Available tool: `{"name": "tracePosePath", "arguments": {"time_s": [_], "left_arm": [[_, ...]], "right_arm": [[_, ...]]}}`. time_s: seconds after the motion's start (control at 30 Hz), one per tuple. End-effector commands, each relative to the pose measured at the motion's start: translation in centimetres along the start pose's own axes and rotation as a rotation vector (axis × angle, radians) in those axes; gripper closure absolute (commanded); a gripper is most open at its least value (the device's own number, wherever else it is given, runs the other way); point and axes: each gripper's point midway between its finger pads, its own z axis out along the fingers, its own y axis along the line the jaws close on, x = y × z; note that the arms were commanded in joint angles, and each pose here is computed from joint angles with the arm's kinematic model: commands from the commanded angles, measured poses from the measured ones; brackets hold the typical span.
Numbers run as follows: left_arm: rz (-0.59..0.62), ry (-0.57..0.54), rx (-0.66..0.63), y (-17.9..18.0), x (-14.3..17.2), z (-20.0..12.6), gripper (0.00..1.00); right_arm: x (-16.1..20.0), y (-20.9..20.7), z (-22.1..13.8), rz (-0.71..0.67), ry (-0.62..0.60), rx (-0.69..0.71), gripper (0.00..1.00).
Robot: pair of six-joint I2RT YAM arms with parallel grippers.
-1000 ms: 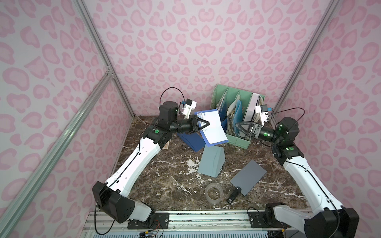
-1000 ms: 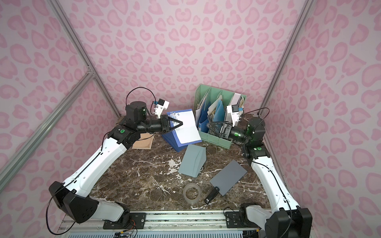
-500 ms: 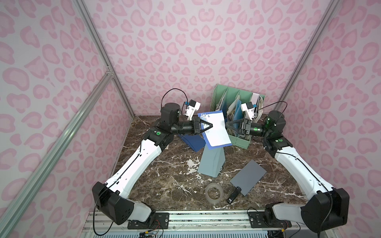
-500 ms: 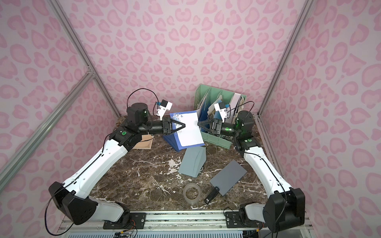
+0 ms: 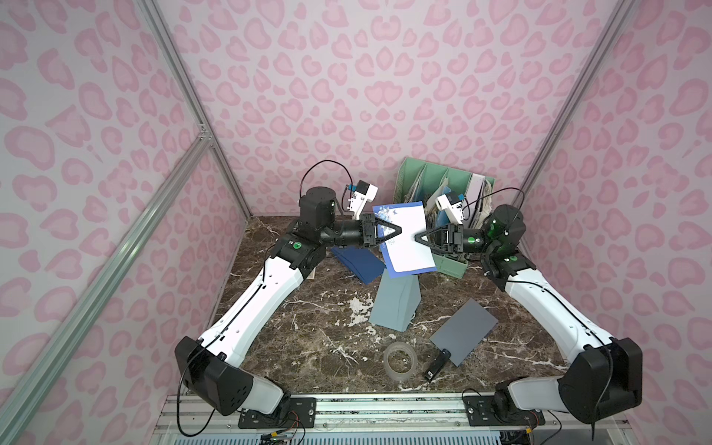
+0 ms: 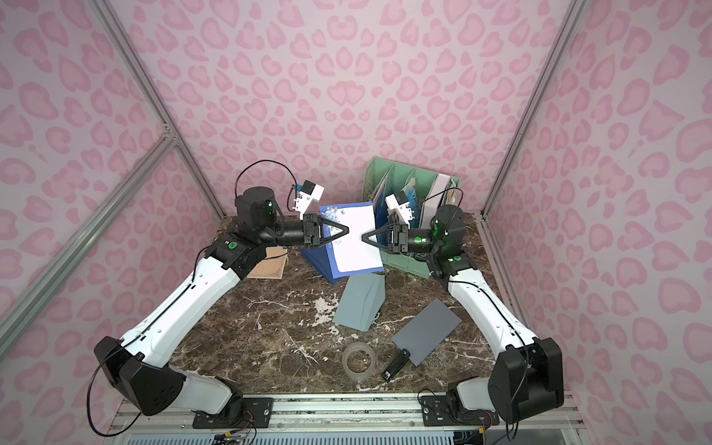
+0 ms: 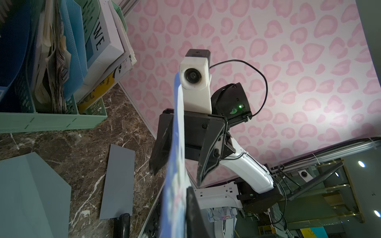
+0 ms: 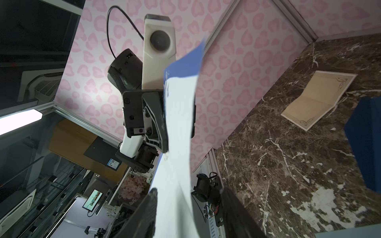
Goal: Take the letter paper out of the envelope
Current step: Unfold the letter paper.
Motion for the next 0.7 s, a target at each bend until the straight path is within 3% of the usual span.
{"name": "tracePosePath", "arguments": {"time_s": [0.0,0.37,0.5,0.6,0.67], "left_arm": [[0.018,-0.001,0.022,-0.4,-0.2,0.1,1.0],[0.007,0.001,0.012,0.0,0.0,0.2,1.0],[-0.002,-0.004,-0.018,0.7,0.1,0.1,1.0],[-0.021,-0.01,-0.053,1.5,0.2,0.0,0.81],[-0.033,-0.014,-0.092,2.2,0.3,-0.1,0.59]], "right_arm": [[-0.1,0.9,0.0,-0.032,0.01,-0.024,0.55],[-0.5,0.5,-0.1,-0.011,-0.018,-0.027,0.77],[-0.6,0.3,-0.1,-0.007,-0.03,-0.021,1.0],[-0.8,0.3,-0.1,-0.011,-0.041,-0.015,1.0],[-0.9,0.2,-0.2,-0.014,-0.052,-0.006,1.0]]}}
